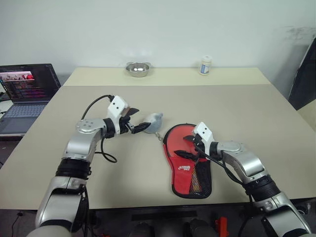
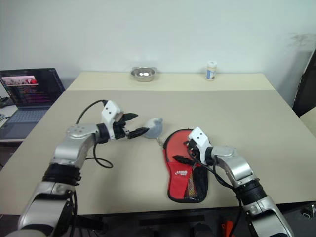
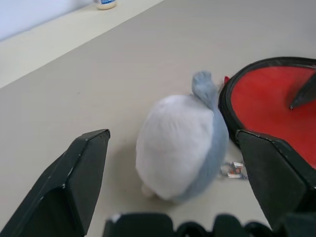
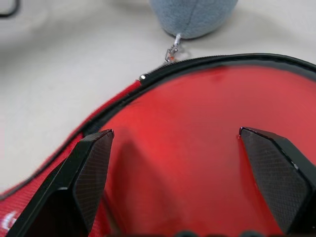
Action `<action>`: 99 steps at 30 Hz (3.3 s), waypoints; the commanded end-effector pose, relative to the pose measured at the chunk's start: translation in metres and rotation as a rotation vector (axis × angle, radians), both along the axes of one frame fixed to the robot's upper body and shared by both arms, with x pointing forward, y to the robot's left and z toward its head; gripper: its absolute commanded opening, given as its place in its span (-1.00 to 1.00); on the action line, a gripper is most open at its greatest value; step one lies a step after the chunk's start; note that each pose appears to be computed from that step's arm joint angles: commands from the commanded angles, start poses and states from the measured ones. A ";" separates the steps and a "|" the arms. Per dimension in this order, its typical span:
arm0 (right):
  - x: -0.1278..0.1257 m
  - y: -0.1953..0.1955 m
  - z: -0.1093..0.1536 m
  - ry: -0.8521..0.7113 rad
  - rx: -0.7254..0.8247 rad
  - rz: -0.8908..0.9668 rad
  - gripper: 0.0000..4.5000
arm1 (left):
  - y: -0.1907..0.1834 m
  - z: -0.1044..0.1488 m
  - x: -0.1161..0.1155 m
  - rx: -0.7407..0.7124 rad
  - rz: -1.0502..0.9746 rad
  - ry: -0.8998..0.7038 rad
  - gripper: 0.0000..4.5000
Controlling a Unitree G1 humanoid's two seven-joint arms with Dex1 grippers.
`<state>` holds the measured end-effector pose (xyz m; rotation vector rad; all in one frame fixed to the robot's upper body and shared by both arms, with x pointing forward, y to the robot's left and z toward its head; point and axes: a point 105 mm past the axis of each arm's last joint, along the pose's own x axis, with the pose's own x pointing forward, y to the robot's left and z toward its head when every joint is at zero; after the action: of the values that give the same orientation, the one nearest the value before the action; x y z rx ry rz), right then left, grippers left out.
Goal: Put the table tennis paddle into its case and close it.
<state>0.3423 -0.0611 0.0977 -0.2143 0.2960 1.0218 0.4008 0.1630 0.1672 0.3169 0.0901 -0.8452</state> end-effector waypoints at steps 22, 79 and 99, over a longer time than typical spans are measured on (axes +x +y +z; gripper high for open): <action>0.004 -0.009 -0.015 0.022 -0.103 -0.166 1.00 | -0.032 -0.042 0.028 0.073 -0.051 0.141 0.27; -0.033 0.011 -0.068 0.242 -0.239 -0.084 1.00 | -0.270 0.005 0.005 0.637 -0.305 -0.640 0.58; -0.034 -0.010 0.025 0.086 -0.049 -0.089 1.00 | -0.175 0.067 0.038 0.159 -0.143 -0.513 0.98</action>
<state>0.3155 -0.0723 0.1020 -0.2118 0.4601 0.9039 0.4440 -0.0091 0.2150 0.7409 -0.2693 -0.8529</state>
